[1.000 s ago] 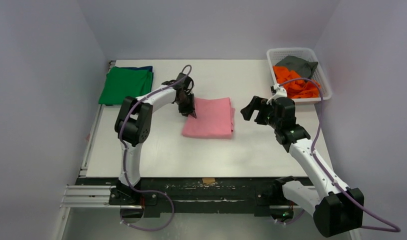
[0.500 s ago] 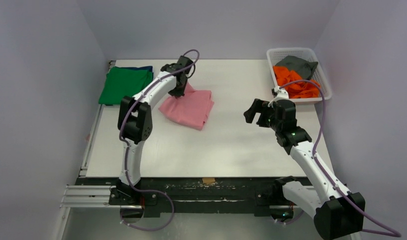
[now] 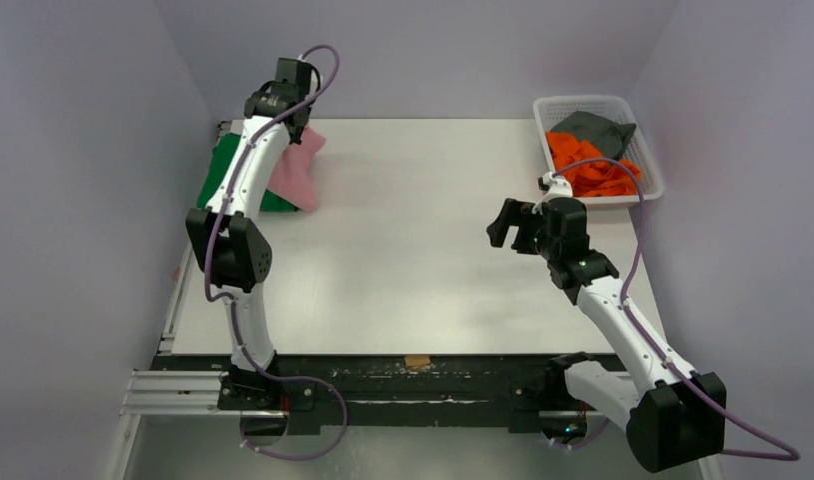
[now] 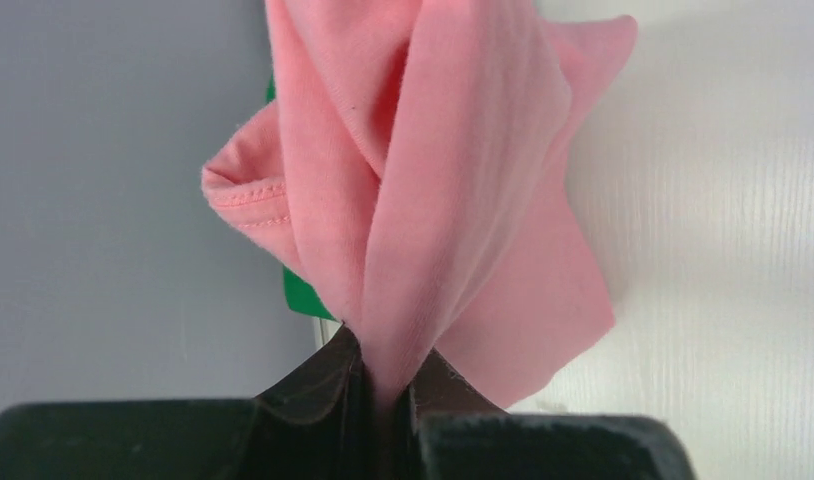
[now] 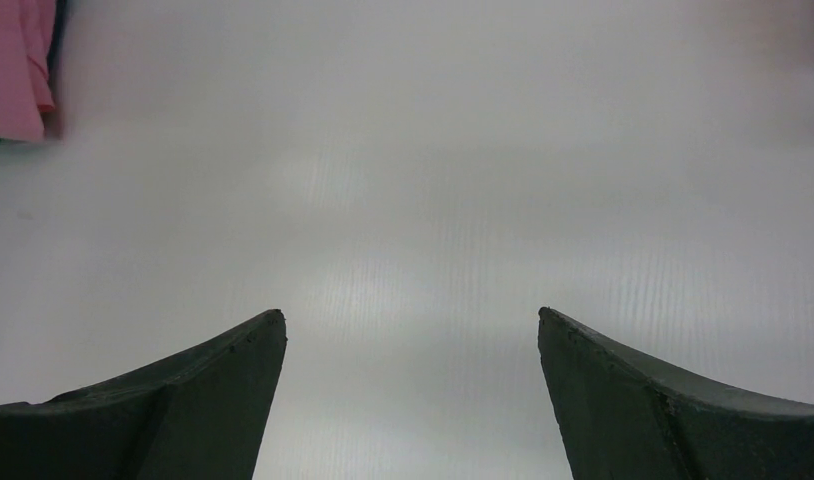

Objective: Fold and stack the t-shirts
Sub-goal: Put the neatly folded tshirt into the corner of the board with the left arm

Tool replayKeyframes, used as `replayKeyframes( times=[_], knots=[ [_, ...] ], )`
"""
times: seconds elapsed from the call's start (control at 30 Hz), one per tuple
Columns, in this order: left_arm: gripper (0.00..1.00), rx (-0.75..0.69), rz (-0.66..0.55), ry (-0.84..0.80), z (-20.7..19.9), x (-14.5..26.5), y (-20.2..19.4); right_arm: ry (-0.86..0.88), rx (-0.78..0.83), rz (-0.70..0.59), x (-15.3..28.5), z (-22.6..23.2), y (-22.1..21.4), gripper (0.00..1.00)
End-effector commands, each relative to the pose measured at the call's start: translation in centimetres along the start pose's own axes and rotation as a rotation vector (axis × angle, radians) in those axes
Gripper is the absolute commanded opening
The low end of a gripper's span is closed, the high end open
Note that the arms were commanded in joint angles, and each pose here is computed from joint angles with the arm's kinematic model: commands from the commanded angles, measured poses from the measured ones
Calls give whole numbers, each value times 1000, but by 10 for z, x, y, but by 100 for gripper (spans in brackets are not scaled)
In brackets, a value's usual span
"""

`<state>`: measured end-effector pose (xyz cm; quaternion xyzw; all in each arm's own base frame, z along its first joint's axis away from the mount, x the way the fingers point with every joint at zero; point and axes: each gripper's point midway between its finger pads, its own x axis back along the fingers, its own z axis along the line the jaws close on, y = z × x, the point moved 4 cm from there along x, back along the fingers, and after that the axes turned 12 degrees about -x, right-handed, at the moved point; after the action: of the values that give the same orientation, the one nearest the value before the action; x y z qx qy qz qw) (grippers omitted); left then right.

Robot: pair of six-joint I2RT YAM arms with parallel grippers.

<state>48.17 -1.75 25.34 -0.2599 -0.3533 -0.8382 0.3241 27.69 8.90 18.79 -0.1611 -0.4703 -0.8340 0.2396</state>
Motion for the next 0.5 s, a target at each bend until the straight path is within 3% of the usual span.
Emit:
replayKeyframes(
  times=[0.0,0.23,0.47],
  knots=[
    [0,46,-169,36,68,60,13,27,36,1,-2,5,4,96],
    [0,86,-200,-21,86,61,6,24,36,0,0,4,4,96],
    [0,95,-100,-77,72,-6,-6,-2,30,23,-9,1,1,97]
  ],
)
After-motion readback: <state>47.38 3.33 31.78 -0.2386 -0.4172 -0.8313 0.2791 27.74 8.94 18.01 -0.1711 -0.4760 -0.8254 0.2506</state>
